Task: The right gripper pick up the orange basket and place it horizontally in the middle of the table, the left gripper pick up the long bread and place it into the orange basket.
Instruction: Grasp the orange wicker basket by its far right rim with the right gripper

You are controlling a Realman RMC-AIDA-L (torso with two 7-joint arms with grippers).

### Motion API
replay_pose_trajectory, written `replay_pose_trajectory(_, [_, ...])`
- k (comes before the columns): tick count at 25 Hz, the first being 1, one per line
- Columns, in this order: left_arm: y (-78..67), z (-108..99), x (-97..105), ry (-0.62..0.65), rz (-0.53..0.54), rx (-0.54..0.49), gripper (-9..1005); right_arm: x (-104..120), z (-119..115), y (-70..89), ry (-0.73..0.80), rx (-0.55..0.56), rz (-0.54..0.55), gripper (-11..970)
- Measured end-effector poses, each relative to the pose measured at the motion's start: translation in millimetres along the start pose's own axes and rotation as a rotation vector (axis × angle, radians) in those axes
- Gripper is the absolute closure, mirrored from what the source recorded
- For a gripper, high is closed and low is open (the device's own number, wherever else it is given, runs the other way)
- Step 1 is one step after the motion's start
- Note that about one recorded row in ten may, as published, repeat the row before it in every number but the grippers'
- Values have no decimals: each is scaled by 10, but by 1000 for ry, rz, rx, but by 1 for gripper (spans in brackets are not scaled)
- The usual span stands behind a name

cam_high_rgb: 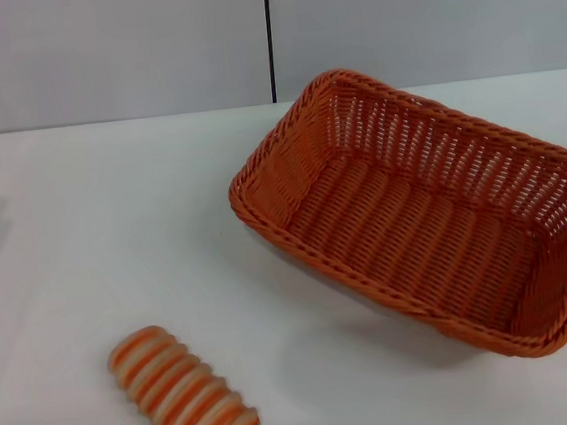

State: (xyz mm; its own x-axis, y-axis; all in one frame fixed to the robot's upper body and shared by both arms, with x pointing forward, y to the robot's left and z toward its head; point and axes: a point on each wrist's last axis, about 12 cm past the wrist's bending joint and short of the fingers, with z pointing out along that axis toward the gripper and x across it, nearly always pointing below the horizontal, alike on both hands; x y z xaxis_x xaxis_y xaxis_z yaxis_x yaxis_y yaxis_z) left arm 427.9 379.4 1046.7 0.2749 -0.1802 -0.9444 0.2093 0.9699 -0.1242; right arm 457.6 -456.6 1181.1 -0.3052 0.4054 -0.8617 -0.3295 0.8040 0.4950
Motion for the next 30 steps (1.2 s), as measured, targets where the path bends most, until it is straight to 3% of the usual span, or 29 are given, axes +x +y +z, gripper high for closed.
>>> replay_pose_trajectory(1, [0,-5,2,-9,-10,-17,185,-191,63,29,74,34,-15,436])
replay_pose_trajectory(2, [0,-5,2,-9,-10,-17,185,-191,63,29,74,34,-15,436])
replay_pose_trajectory(4, [-2,-33,10,-14,-23,-39,186,-423,248,120,209,69,-51,436])
replay_pose_trajectory(6, [0,-39,9,-13,-25,-40,186,-477,326,155,252,78,-69,437])
replay_pose_trajectory(8, [2,-69,5,-12,-26,-42,186,-560,540,249,353,84,-117,437])
replay_pose_trajectory(9, [4,-86,5,-10,-25,-44,187,-593,754,329,447,86,-158,437])
replay_pose_trajectory(11, [11,-144,6,-1,-24,-54,187,-605,880,361,502,85,-175,438])
replay_pose_trajectory(14, [23,-195,3,6,-20,-65,188,-560,1347,465,720,33,-176,438])
replay_pose_trajectory(15, [31,-219,1,9,-17,-70,188,-560,1347,465,720,33,-176,438])
replay_pose_trajectory(19, [72,-309,-23,20,3,-89,189,-487,1781,594,873,21,-185,439])
replay_pose_trajectory(23, [85,-365,-26,29,9,-102,189,-411,1959,643,946,57,-214,440])
replay_pose_trajectory(30, [116,-491,-18,61,18,-138,191,-106,2245,825,1011,-10,-271,441])
